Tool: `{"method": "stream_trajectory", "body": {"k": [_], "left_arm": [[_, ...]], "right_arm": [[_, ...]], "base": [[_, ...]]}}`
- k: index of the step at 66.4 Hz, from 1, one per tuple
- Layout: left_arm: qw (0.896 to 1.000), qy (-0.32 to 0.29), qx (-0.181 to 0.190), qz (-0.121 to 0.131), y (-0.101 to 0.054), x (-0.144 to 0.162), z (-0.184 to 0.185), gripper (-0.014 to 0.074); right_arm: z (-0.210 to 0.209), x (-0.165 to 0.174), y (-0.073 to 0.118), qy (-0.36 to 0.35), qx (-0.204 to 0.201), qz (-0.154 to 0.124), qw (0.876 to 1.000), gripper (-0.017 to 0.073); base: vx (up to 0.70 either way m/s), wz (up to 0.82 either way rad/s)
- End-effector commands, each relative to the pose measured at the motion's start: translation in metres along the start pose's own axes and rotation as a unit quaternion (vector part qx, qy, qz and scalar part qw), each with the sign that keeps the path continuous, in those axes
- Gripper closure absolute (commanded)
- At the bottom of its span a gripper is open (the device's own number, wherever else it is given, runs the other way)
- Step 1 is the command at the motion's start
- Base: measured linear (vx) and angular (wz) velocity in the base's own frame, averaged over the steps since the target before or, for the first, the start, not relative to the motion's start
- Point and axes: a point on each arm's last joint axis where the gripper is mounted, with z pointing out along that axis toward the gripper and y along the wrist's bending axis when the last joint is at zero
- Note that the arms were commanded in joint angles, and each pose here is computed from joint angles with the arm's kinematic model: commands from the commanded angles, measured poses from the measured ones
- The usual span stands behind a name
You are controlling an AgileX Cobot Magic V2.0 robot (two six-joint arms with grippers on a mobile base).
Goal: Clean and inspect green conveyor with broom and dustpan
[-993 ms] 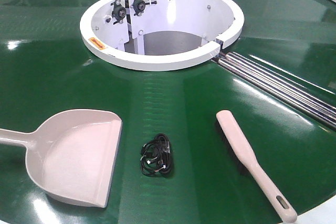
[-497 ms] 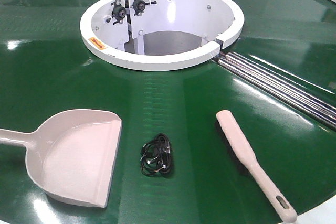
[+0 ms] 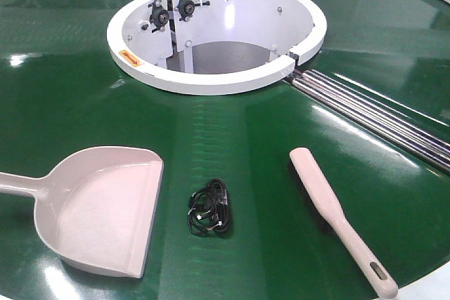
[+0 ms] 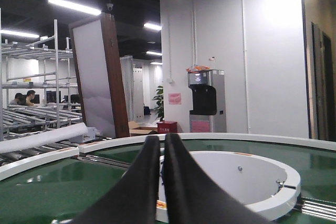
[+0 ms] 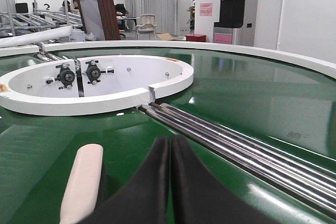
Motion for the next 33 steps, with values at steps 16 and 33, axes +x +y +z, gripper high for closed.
{"method": "stream_trajectory", "body": {"k": [16, 33], "left_arm": [[0.986, 0.165, -0.017, 0.000, 0.004, -0.050, 0.060, 0.0599], [0.962, 0.272, -0.020, -0.004, 0.005, -0.022, 0.090, 0.0599]], "right_arm": [[-0.001, -0.004, 0.001, -0.039, -0.003, -0.005, 0.999, 0.0569], [-0.001, -0.004, 0.001, -0.039, -0.003, -0.005, 0.999, 0.0569]], "base": [[0.00, 0.00], [0.00, 0.00]]}}
